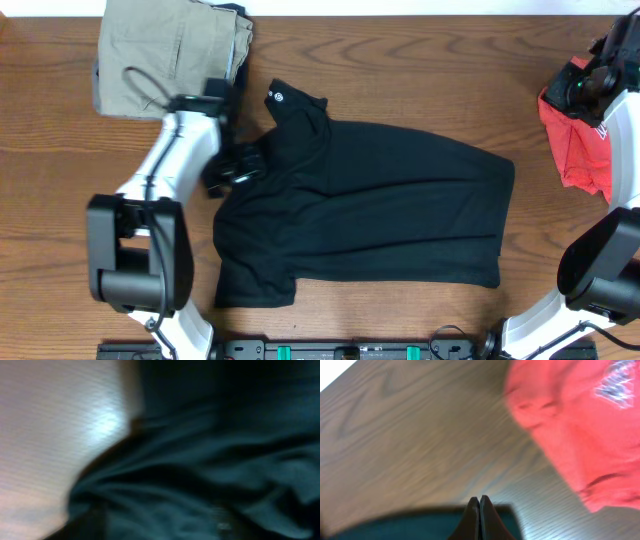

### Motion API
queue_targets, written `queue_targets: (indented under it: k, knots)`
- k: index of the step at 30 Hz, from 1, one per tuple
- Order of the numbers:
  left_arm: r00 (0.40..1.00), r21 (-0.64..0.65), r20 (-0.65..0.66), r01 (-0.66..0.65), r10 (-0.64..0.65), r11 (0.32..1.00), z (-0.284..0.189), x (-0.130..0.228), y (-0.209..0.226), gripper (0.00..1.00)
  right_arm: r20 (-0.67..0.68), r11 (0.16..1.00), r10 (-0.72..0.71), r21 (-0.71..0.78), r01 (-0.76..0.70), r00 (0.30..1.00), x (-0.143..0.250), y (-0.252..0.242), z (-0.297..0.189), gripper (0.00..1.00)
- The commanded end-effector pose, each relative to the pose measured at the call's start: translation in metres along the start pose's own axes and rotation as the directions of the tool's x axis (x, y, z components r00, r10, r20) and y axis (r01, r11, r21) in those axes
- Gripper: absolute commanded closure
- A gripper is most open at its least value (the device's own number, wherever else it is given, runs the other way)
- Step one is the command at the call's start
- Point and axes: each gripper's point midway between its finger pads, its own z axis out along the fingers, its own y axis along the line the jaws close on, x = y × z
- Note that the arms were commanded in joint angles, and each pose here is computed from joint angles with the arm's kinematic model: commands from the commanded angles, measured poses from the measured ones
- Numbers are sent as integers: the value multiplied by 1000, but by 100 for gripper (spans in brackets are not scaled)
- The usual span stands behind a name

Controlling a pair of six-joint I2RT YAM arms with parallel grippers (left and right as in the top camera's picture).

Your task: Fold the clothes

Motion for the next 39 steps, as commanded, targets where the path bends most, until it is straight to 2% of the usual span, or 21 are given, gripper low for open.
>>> queue_targets:
  k: [1, 4, 9, 11, 13, 17, 22, 31, 39]
  knots:
    - [995, 23, 30, -94, 93, 995, 4, 4, -28, 59, -123, 974, -114, -207, 87, 986, 34, 43, -2, 98]
    - [982, 54, 95, -169, 164, 984, 6, 1, -57, 71, -210, 968, -172, -215, 127, 962, 68, 53, 8, 99]
    - [943, 94, 223, -271, 245, 958, 3, -12, -95, 74, -328, 953, -265, -233, 195, 907, 136, 69, 38, 99]
    - [930, 81, 277, -274, 243, 958, 0, -23, -98, 78, -361, 958, -270, -195, 210, 893, 160, 66, 53, 99]
    - [916, 75, 326, -270, 232, 960, -4, -35, -100, 87, -388, 968, -246, -144, 205, 888, 181, 59, 65, 99]
    - [898, 105, 387, -268, 209, 958, -10, -52, -106, 93, -419, 965, -258, -146, 216, 870, 215, 57, 80, 99]
    - [885, 119, 418, -276, 204, 954, -4, -63, -114, 94, -443, 968, -251, -139, 210, 861, 234, 57, 85, 99]
    - [894, 93, 384, -286, 231, 954, 38, -71, -114, 94, -468, 968, -251, -132, 213, 847, 245, 55, 85, 99]
    - [890, 84, 413, -247, 192, 965, 36, -89, -101, 94, -482, 969, -247, -126, 213, 841, 249, 53, 83, 99]
